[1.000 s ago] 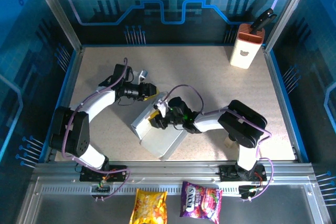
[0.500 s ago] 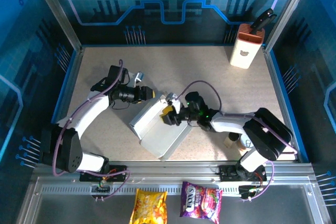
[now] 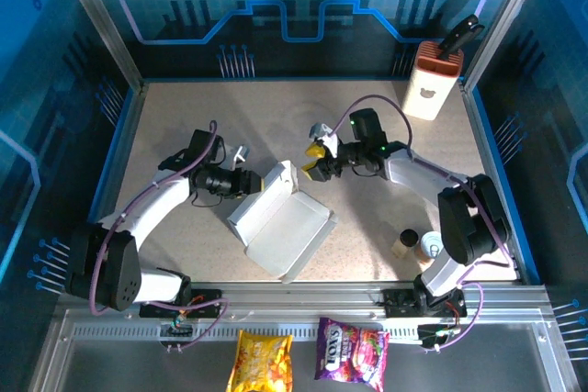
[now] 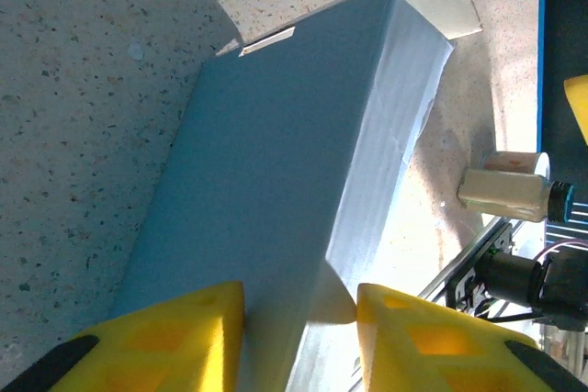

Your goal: Fold the paper box

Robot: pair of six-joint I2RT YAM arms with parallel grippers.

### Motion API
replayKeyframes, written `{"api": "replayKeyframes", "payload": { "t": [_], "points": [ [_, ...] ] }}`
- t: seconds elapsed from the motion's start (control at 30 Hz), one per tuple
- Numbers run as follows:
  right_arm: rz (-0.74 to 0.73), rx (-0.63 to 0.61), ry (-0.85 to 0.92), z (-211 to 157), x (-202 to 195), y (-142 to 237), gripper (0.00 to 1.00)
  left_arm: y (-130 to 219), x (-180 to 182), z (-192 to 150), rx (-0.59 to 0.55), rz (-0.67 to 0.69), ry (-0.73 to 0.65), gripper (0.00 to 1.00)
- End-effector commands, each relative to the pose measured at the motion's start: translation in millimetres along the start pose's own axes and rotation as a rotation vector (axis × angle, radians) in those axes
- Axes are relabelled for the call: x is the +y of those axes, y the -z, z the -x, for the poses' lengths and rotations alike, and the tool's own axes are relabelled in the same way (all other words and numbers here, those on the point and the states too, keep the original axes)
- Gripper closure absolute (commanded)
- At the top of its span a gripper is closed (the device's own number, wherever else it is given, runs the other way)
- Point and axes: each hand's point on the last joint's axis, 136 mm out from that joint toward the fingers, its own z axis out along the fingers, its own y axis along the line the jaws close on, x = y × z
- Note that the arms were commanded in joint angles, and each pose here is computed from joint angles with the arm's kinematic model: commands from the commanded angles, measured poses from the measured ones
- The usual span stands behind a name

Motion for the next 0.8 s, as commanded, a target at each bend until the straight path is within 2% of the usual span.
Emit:
{"api": "replayKeyframes", "payload": {
  "t": [0.0, 0.1, 0.37, 0.53, 0.77],
  "points": [
    [0.136, 0.031, 0.107, -19, 7, -1, 0.39, 1, 3, -5, 0.006, 0.011, -0.021, 0.64],
    [0.206, 0.012, 0.143, -13, -2, -2, 0.37, 3, 0, -3, -0.002, 0.005, -0.029, 0.64],
    [0.289, 0.157, 0.319, -35, -6, -30, 0.37, 0, 4, -5, 0.011, 0.019, -0.030, 0.67],
    [0.349, 0.248, 0.366, -48, 3, -49, 0.37, 0, 7, -5, 0.009, 0.027, -0.028, 0.68],
    [0.373, 0.220, 0.360, -41, 27, -55, 0.39, -2, 9, -5, 0.010, 0.034, -0.021, 0.71]
  ]
}}
